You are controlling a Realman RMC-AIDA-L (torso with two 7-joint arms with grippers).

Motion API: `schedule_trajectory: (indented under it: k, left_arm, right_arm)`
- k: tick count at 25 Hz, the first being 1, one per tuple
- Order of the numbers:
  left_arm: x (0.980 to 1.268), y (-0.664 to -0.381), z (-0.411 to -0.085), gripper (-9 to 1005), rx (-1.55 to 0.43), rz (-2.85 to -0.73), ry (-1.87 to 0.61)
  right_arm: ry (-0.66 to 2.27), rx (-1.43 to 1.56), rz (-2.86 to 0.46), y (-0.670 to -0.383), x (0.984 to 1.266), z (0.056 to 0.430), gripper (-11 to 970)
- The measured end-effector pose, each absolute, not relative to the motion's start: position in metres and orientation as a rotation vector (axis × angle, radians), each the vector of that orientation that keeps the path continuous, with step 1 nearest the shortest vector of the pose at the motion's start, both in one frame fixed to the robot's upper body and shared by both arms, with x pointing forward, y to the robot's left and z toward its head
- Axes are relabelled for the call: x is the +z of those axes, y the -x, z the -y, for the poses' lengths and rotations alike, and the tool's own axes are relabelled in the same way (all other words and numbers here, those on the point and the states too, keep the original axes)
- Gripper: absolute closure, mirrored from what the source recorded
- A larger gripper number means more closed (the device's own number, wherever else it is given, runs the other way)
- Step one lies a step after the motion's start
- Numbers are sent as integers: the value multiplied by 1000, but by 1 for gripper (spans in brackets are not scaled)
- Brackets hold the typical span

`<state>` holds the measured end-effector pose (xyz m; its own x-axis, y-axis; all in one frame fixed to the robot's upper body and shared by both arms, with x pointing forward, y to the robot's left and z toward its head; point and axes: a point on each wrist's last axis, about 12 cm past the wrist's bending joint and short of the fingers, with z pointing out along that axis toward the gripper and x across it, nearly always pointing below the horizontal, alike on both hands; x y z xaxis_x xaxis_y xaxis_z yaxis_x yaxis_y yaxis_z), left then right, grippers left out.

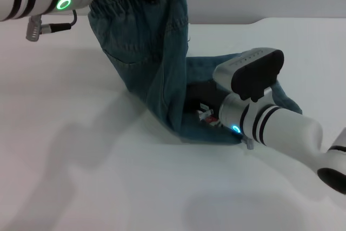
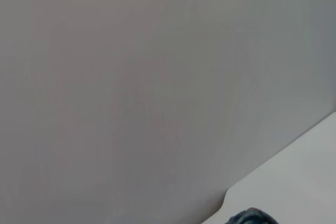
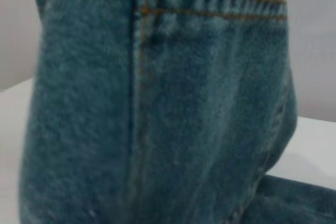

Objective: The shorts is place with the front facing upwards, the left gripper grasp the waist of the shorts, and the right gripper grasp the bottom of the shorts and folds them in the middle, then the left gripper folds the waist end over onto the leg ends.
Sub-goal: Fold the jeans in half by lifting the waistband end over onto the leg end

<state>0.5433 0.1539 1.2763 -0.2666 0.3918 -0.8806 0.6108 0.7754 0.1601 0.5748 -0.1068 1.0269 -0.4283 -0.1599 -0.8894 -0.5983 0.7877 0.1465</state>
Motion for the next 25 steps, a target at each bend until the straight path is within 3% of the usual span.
schedule_trajectory:
  k: [11,21,25]
  left_arm:
    - [1283,-544,-148,937,-258,-1857,-782]
    - [1284,-545,-147,938,-256,-1845,-789]
    - [1283,-544,-148,937,-256,-1846,-785]
  right_arm:
    - [649,629,-1974,-584,1041,82,958]
    - [737,702,-1909,-574,1044,69,958]
    - [683,683,-1926,-577,1041,78,958]
